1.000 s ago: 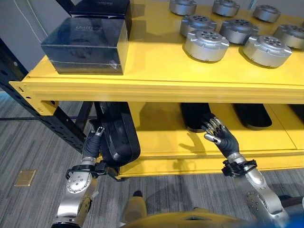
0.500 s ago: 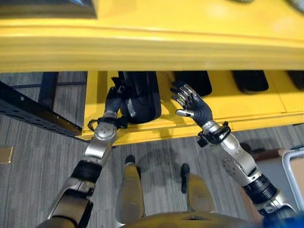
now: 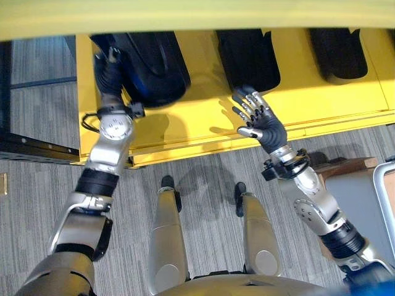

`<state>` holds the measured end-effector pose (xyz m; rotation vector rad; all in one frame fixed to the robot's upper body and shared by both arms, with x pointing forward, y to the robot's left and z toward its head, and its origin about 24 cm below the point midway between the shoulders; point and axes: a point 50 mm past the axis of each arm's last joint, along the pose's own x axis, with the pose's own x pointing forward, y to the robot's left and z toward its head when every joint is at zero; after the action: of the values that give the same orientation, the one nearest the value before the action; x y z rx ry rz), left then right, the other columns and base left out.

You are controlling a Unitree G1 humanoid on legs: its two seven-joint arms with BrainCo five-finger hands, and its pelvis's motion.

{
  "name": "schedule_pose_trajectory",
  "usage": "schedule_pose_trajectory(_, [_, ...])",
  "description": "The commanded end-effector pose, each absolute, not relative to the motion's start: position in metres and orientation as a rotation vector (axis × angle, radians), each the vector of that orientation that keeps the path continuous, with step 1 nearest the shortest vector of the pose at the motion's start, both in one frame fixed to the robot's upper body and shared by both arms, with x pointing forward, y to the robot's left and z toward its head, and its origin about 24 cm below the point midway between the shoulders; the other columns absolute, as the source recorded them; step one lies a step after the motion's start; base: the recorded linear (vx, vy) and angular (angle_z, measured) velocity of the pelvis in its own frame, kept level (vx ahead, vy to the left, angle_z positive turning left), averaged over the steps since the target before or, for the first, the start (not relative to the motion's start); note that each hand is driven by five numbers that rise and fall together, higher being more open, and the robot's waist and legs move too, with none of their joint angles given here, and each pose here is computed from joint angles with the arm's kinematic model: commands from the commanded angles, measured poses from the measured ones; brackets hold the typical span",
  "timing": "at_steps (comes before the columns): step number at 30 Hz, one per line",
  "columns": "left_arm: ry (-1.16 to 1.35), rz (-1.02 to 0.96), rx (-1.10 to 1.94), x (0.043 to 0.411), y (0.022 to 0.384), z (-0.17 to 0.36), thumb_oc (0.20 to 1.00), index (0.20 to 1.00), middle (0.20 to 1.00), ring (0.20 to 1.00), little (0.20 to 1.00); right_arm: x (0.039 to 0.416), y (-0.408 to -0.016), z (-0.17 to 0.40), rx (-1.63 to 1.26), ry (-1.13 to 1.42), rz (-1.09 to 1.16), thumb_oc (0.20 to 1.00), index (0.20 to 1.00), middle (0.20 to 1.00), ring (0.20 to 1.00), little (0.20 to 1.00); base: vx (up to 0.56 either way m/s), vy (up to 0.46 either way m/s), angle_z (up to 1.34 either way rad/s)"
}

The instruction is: Move parts from the plastic box to the shelf.

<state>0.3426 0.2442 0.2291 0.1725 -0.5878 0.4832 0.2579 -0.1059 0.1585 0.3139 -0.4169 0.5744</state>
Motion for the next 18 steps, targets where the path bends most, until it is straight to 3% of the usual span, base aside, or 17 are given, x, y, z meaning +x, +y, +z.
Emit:
schedule_pose_trajectory(1, [-0.702, 0.527, 0.179, 0.341, 0.246, 0.243, 0.2, 0.2, 0.2, 0.2, 0.2, 0.247, -0.109, 0.166, 0.451, -0.506, 0.608, 1.0, 1.0, 1.0, 1.0, 1.0, 0.0, 0.0, 0.0])
schedule_pose_trajectory(18, [-0.608, 0.617, 0.246, 0.363, 0.273, 0.269, 0.2, 0.2, 0.2, 0.2, 0.2, 0.229, -0.11, 0.158, 0.533, -0.443, 0.703, 1.0, 1.0, 1.0, 1.0, 1.0, 0.01, 0.005, 0.03])
